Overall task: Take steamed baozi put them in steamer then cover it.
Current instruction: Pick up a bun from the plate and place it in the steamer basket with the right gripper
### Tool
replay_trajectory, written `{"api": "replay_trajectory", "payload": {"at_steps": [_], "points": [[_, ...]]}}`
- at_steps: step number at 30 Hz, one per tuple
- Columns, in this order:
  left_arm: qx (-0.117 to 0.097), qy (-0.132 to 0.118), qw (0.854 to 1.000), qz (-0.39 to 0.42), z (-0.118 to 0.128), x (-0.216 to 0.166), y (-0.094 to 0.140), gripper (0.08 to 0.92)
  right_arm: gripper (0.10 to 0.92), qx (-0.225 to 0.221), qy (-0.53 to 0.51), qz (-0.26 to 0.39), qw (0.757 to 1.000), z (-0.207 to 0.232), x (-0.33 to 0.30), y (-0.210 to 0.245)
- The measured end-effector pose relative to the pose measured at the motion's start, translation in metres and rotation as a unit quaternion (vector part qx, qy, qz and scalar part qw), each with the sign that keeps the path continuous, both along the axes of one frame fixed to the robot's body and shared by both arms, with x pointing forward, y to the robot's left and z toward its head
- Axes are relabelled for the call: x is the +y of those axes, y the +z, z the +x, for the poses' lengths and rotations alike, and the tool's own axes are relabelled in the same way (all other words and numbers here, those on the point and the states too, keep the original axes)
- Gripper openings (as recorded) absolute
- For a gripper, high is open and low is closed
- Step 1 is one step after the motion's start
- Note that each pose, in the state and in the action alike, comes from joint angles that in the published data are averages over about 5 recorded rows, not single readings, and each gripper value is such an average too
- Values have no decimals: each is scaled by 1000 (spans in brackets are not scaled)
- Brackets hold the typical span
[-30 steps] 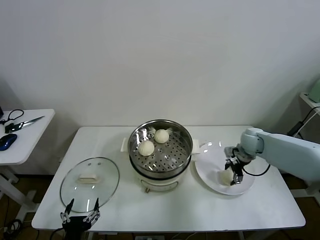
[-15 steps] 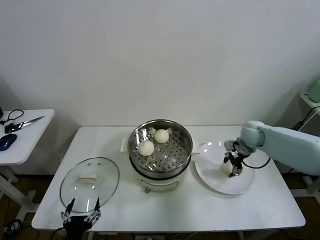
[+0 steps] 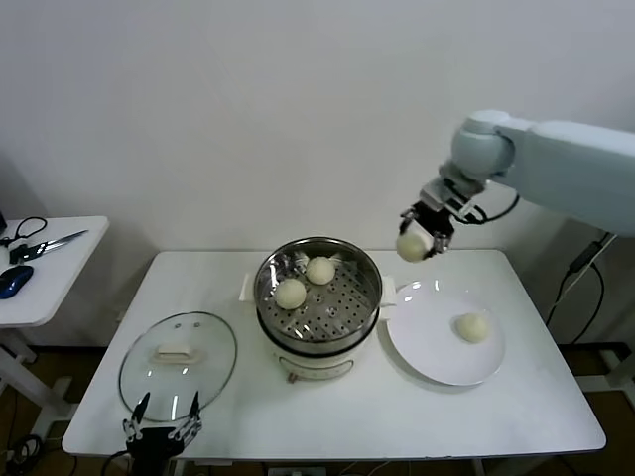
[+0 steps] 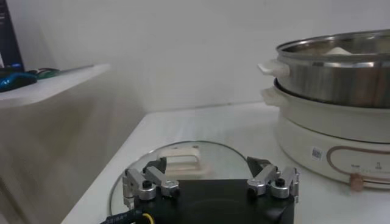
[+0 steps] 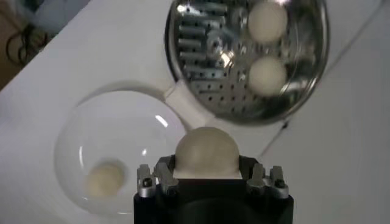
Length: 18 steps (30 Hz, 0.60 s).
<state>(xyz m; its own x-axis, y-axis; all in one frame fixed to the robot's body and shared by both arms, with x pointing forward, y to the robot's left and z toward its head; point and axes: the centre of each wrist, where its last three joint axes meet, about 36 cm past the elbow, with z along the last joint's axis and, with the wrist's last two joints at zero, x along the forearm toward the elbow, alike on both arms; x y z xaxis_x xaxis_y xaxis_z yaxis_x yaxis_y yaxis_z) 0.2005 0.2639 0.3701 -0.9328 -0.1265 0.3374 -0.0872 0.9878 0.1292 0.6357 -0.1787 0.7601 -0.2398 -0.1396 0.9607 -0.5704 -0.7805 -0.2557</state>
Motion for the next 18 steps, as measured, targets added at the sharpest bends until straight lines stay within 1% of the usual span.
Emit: {"api": "replay_trajectory", "payload": {"at_steps": [4,9,13,18], "points": [[-1,2,1000,2,0,2,1,823,679,-12,91,-24,996,-25,55,4],[-1,6,1000,3,-1,5,4,823,679,-21,177,-46,983,-48,108,-16],[-2,9,1000,4,-1,6,6,823,679,-20,217,-56,974,-57,132,-42],[-3,11,1000,3,-2,7,6,823,679,-12,245,-61,968,-62,144,-79]]}}
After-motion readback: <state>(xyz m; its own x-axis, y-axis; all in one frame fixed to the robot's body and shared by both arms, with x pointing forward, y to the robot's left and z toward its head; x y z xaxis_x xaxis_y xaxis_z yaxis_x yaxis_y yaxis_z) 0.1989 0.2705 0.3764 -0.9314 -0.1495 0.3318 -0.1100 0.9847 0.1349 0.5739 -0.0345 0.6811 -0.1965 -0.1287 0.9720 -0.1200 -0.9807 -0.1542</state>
